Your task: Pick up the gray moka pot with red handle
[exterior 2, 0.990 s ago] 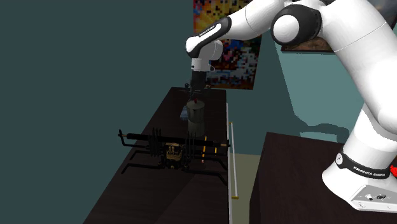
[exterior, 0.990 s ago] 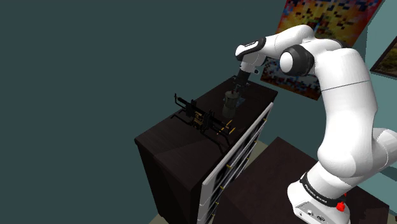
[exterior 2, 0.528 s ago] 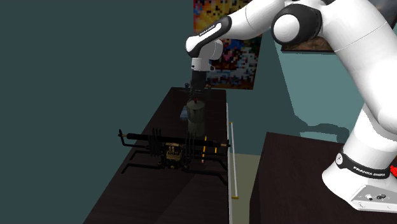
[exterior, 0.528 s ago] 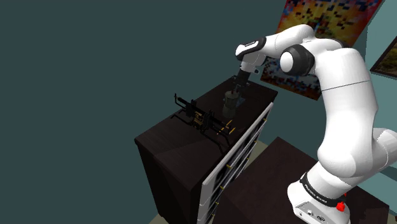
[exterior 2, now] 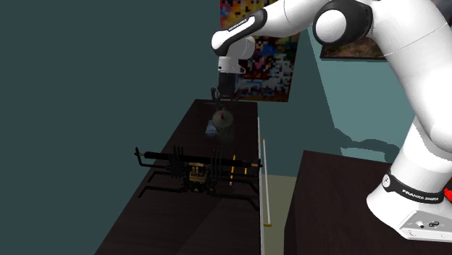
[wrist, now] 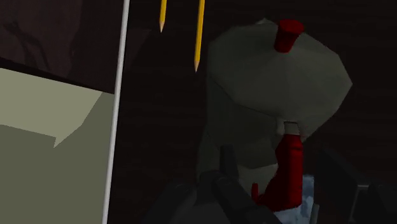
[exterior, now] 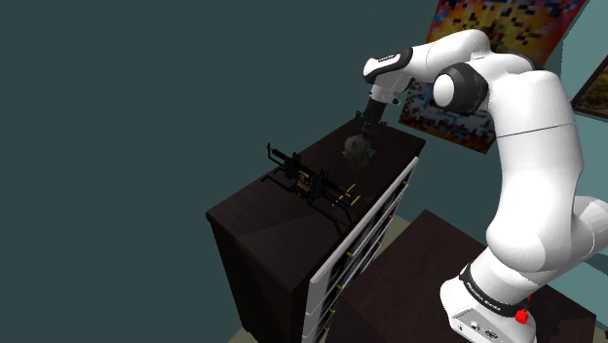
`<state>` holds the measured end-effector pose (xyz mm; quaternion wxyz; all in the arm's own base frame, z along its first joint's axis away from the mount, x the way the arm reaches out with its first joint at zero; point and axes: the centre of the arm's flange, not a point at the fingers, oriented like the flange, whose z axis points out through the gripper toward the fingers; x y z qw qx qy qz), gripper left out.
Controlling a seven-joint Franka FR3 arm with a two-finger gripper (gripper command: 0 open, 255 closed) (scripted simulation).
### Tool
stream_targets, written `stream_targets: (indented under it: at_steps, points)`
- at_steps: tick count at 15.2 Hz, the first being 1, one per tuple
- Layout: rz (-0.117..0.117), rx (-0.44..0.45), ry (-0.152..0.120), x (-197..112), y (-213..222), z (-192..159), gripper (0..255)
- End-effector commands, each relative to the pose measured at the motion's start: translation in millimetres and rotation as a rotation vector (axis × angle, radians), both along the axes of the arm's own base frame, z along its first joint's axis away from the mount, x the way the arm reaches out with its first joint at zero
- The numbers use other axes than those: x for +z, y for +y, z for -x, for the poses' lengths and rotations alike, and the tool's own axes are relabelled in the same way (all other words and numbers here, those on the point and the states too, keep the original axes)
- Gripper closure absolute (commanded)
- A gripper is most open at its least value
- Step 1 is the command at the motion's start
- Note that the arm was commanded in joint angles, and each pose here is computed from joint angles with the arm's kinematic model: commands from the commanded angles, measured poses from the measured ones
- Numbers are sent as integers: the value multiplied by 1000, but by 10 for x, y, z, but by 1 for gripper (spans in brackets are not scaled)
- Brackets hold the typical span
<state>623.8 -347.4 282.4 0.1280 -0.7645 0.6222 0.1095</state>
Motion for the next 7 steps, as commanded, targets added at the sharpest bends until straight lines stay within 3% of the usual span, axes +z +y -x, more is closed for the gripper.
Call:
stream_targets:
  at_steps: [1,7]
  points:
    - [1,0,-1,109,10,-14,255]
    - [1,0,-1,328,10,-14,255]
